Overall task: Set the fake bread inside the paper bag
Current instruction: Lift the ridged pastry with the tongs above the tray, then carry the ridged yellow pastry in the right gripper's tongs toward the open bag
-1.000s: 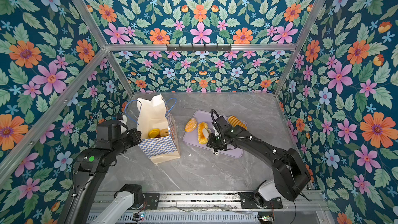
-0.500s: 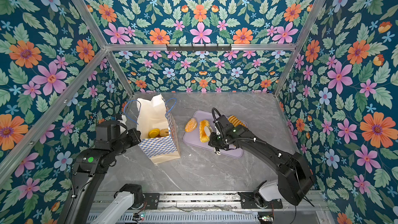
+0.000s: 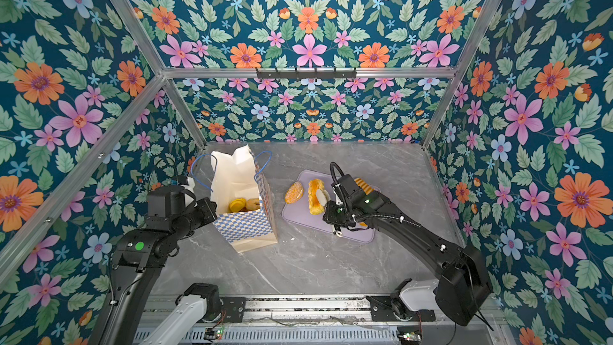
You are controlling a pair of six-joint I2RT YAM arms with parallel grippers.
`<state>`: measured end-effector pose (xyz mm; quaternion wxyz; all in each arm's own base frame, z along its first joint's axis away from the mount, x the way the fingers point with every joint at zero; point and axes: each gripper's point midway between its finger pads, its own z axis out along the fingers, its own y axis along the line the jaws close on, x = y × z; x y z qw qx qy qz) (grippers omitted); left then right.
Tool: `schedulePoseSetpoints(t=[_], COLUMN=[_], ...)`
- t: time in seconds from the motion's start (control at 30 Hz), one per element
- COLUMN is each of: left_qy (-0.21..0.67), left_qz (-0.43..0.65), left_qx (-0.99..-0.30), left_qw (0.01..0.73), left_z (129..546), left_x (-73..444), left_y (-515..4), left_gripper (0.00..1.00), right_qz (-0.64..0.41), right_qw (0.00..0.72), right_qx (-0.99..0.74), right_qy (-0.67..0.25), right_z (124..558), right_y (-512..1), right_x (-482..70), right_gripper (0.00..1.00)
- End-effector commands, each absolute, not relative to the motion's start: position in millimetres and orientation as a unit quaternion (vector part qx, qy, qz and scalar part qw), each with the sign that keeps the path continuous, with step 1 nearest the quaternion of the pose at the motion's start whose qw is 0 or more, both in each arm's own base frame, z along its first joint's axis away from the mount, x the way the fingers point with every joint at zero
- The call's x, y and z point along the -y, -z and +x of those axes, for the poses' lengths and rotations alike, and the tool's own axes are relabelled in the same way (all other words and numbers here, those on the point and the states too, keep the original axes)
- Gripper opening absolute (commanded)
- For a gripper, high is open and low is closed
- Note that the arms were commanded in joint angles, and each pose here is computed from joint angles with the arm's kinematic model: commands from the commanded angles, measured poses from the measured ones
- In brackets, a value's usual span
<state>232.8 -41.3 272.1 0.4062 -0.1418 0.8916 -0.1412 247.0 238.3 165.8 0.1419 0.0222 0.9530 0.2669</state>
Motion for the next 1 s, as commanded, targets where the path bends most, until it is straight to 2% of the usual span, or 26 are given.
schedulePoseSetpoints(t=[0.0,0.33,0.53,0.97], left_qy=[0.137,0.137,0.136,0.134], left_qz=[-0.14,-0.14,-0.139,-0.14], left_qx=[-0.891,-0.89,-0.892,-0.893], left_qw=[0.409,0.412,0.407,0.407], left_z=[231,230,231,231], left_x=[40,39,40,39], left_y=[-275,-279,-274,-277], left_gripper=[0.12,0.16,0.04,0.03], right_qz=[0.022,0.02,0.018,0.012], right_qw=[0.157,0.17,0.18,0.211], right_qx=[-0.951,-0.946,-0.944,-0.939], right_qy=[-0.267,-0.274,-0.274,-0.273], right_z=[250,248,246,243], right_y=[-174,-189,-199,-226], right_x=[-237,-234,-230,-220], right_gripper=[0.29,0.29,0.29,0.3])
